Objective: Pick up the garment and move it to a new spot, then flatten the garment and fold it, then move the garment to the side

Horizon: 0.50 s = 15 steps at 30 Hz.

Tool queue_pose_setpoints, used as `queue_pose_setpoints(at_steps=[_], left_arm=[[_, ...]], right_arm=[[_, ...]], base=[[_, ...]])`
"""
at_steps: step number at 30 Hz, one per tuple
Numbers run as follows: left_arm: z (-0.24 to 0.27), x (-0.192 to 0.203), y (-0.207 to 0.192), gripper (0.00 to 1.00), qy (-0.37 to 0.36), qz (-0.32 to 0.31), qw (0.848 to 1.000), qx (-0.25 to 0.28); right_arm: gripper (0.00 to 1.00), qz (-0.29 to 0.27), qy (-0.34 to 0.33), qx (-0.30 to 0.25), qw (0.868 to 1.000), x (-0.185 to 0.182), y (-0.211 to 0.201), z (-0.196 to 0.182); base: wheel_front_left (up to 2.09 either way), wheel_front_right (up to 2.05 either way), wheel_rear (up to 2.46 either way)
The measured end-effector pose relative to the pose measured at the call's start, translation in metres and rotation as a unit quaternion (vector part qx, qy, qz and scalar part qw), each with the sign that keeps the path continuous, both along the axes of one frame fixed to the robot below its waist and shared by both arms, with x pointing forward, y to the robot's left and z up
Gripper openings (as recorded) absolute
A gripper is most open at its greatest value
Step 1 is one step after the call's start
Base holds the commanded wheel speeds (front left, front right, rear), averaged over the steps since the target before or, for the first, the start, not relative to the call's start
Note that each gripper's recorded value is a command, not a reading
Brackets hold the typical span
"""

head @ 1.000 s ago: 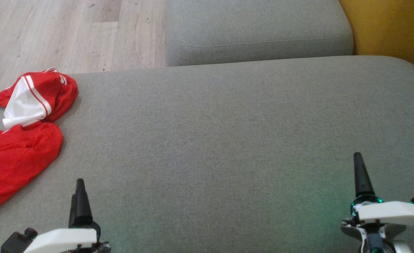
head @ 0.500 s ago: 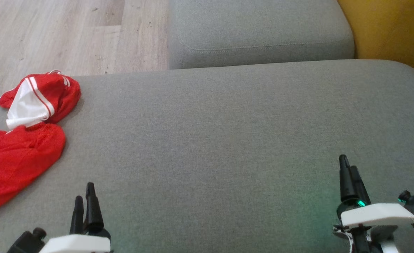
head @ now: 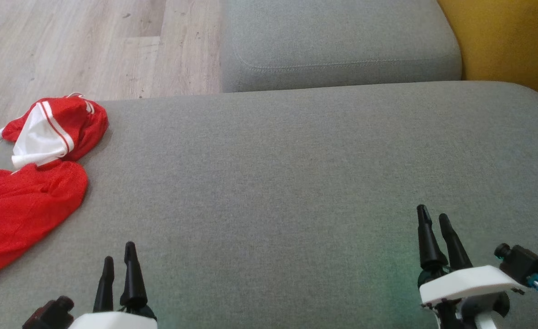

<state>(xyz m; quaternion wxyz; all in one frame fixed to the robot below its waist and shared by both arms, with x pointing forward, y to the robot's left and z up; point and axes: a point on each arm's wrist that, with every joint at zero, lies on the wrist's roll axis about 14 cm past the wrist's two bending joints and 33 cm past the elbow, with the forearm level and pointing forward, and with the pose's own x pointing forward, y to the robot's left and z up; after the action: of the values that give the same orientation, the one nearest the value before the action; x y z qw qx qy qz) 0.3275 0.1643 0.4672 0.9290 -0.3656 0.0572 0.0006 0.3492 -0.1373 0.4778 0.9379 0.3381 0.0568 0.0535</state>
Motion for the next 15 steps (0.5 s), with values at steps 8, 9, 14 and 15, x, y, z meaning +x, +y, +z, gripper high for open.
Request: queue_pose_setpoints(at_steps=[8, 9, 14, 15], left_arm=[[-0.006, -0.008, -0.002, 1.00, 0.004, -0.008, 0.999, 0.048], [-0.006, -0.008, -0.003, 1.00, 0.003, -0.010, 0.998, 0.055], [-0.004, -0.009, -0.006, 1.00, -0.006, -0.018, 0.996, 0.084], [-0.004, -0.009, -0.006, 1.00, -0.006, -0.018, 0.996, 0.091]], right_arm=[[1.00, 0.022, -0.005, -0.055, 0.998, -0.003, 0.011, -0.004], [1.00, 0.023, -0.009, -0.062, 0.998, -0.003, 0.011, -0.004], [1.00, 0.036, -0.017, -0.094, 0.995, -0.005, 0.017, -0.004], [1.00, 0.038, -0.019, -0.100, 0.994, -0.006, 0.019, -0.004]], base=[[0.00, 0.00, 0.00], [0.00, 0.00, 0.00], [0.00, 0.00, 0.00], [0.00, 0.00, 0.00]])
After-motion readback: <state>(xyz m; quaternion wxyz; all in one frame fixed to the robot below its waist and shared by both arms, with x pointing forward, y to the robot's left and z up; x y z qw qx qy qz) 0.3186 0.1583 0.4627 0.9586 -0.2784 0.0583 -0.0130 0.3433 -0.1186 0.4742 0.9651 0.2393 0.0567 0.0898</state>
